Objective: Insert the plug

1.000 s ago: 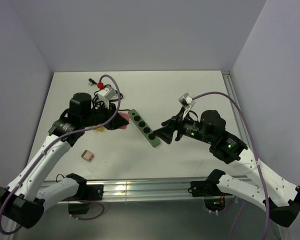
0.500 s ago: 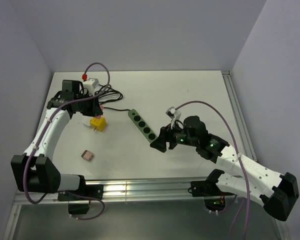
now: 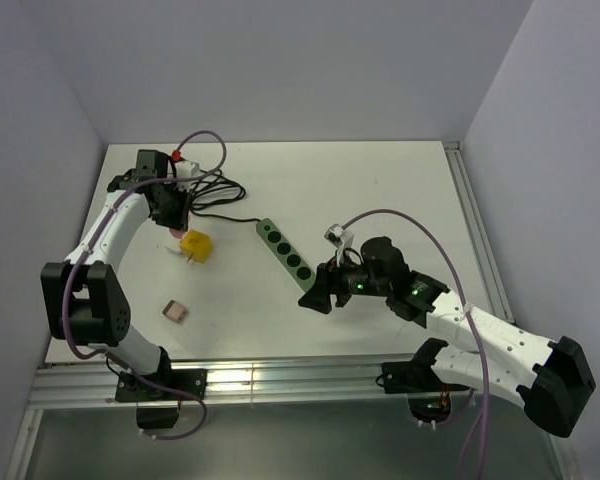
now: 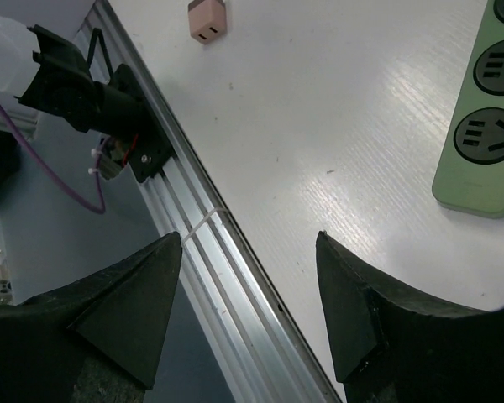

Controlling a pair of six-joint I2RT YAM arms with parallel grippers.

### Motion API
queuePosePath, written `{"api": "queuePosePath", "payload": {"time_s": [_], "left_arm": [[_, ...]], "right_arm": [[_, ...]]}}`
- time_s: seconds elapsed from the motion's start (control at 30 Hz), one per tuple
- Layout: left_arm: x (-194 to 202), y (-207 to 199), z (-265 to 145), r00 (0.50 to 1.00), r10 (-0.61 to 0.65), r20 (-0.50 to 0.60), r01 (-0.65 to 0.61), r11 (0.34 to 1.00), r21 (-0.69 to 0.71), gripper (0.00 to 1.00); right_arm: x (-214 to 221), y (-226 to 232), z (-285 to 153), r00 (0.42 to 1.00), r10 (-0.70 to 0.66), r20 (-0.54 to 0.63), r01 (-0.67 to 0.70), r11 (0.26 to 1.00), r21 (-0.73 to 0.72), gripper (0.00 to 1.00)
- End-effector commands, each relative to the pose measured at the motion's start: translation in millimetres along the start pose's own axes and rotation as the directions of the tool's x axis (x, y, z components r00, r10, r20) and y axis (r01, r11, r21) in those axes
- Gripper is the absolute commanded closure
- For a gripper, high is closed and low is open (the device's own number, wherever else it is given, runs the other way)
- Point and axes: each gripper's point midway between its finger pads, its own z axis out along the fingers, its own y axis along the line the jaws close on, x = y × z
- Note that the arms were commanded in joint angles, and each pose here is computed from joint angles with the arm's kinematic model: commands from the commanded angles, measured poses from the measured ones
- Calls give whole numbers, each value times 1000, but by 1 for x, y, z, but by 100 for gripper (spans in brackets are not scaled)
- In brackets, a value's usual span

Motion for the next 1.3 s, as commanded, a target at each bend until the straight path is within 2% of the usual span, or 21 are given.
{"api": "queuePosePath", "payload": {"time_s": [0.0, 0.53, 1.27], "left_arm": [[-13, 11, -9, 997, 64, 47, -61, 996, -58, 100], [6, -9, 25, 992, 121, -39, -120, 993, 7, 100], [13, -3, 36, 989, 123, -77, -125, 992, -18, 100]], "right_arm": [[-12, 11, -1, 998, -34, 43, 37, 998, -51, 28], [-8, 5, 2, 999, -28, 22, 29, 999, -33, 28], [-6, 3, 4, 1000, -24, 13, 24, 999, -29, 28]]}}
